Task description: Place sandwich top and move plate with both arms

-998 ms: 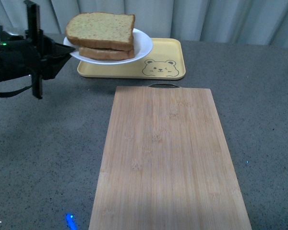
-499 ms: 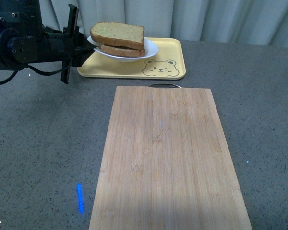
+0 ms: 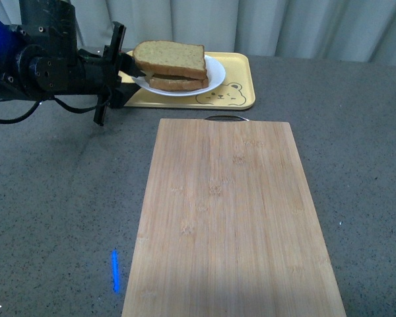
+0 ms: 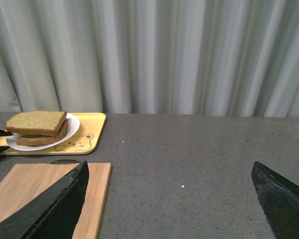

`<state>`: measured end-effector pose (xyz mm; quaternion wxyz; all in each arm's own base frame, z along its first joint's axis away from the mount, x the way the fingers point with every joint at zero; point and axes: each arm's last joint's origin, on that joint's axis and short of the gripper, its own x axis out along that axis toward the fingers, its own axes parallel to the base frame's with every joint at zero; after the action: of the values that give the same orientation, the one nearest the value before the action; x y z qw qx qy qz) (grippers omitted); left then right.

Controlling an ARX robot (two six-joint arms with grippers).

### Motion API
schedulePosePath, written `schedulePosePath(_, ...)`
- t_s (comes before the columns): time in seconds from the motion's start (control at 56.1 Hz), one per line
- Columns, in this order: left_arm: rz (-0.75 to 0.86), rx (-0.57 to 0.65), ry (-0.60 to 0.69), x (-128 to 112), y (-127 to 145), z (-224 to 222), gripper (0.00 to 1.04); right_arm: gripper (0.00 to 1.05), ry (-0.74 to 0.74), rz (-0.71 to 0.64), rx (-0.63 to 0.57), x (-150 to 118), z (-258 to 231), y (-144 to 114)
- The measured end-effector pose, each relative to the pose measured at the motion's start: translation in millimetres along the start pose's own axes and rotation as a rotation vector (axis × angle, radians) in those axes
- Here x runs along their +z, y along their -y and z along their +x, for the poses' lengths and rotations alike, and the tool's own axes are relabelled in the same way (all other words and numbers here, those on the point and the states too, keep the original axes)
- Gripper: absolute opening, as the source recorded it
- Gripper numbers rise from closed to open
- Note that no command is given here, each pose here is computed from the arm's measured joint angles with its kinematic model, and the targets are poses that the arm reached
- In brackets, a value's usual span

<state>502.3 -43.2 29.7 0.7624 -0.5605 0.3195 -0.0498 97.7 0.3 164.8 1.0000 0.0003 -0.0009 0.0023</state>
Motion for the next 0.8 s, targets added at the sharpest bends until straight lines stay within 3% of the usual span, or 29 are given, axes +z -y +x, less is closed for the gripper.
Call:
schedulePosePath(0.178,0.024,-0.003,0.022,-3.3,5.4,-24.2,0.7,0.95,0.0,0.0,0.0,0.0,0.0,0.0)
schedulePosePath(0.339,0.069,0.016,0.052,-14.2,11.3,-63.7,1.0,0.95,0.0,0.0,0.0,0.0,0.0,0.0)
schedulePosePath(0.41,0.415,-0.016,0.398,-20.7,3.1,-75.9,0.85,0.95,0.0,0.0,0.0,0.0,0.0,0.0)
schedulePosePath(0.499,0.735,0.011,0.578,-32.9,-4.4,-103.8,0.71,0.95,0.0,0.0,0.0,0.0,0.0,0.0)
schedulePosePath(0.588,0.992,0.04,0.662,-41.9,3.4,-137.3,0.57,0.95,0.0,0.0,0.0,0.0,0.0,0.0)
schedulePosePath(0.713,1.083,0.024,0.721,-45.4,21.5,-162.7,0.3,0.95,0.0,0.0,0.0,0.0,0.0,0.0)
schedulePosePath(0.802,1.08,0.026,0.718,-45.7,20.5,-162.5,0.16,0.95,0.0,0.0,0.0,0.0,0.0,0.0)
